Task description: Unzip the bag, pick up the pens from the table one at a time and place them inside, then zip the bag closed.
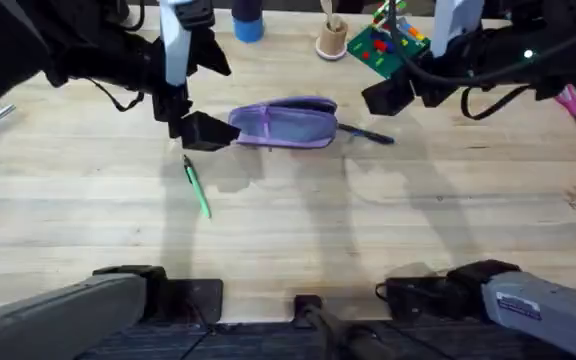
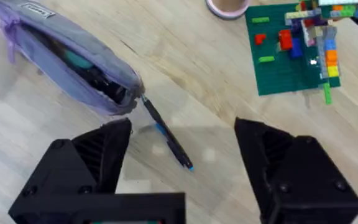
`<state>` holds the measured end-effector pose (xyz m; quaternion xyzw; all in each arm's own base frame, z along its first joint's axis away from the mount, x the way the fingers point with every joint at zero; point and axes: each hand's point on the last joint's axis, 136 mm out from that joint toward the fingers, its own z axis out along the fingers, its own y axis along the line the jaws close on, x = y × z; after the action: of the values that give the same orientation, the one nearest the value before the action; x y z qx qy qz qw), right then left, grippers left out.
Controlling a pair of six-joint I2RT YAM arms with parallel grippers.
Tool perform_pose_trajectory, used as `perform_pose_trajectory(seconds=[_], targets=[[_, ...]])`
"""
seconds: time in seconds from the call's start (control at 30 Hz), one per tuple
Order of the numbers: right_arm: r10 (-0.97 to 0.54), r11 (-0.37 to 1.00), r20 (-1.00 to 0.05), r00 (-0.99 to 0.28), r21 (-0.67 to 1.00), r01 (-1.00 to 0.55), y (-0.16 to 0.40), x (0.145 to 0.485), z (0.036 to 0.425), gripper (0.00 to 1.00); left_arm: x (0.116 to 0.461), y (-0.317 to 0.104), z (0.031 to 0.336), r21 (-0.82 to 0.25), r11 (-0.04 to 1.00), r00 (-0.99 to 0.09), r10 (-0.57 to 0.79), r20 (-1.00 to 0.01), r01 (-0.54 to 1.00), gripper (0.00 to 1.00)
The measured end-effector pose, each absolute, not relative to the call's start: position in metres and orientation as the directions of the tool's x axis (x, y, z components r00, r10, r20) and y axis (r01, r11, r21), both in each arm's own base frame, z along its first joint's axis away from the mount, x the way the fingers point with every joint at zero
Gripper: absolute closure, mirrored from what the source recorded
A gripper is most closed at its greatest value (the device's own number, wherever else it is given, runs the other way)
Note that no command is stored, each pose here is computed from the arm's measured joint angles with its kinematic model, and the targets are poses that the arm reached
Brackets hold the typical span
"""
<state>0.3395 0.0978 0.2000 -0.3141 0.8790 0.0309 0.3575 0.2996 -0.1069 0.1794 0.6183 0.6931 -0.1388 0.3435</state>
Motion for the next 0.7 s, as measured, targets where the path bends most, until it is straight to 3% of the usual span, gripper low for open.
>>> perform_pose_trajectory(seconds=[0.23,0.4,0.5,0.6,0.63,0.7], targets=[[-0.552,0.770,-0.697,-0.457,-0.217,-0.599,0.107,0.352,0.214,0.006,0.300,-0.106,0.179,0.236,0.198,0.000,0.766,-0.643,0.951,0.007],[-0.618,0.649,-0.716,-0.323,-0.234,-0.724,0.133,0.343,0.220,0.008,0.301,-0.106,0.179,0.239,0.198,0.002,0.766,-0.643,0.951,0.007],[-0.623,0.588,-0.738,-0.258,-0.225,-0.777,0.147,0.337,0.225,0.170,0.301,-0.106,0.179,0.239,0.198,0.002,0.766,-0.643,0.951,0.007],[-0.617,0.553,-0.756,-0.217,-0.221,-0.803,0.155,0.334,0.232,0.230,0.301,-0.105,0.179,0.240,0.198,0.001,0.768,-0.640,0.950,0.008],[-0.615,0.542,-0.762,-0.203,-0.222,-0.810,0.157,0.334,0.235,0.293,0.301,-0.105,0.179,0.240,0.199,0.001,0.769,-0.639,0.950,0.007],[-0.609,0.526,-0.773,-0.178,-0.225,-0.820,0.161,0.334,0.241,0.531,0.301,-0.104,0.178,0.241,0.200,-0.002,0.774,-0.634,0.950,0.007]])
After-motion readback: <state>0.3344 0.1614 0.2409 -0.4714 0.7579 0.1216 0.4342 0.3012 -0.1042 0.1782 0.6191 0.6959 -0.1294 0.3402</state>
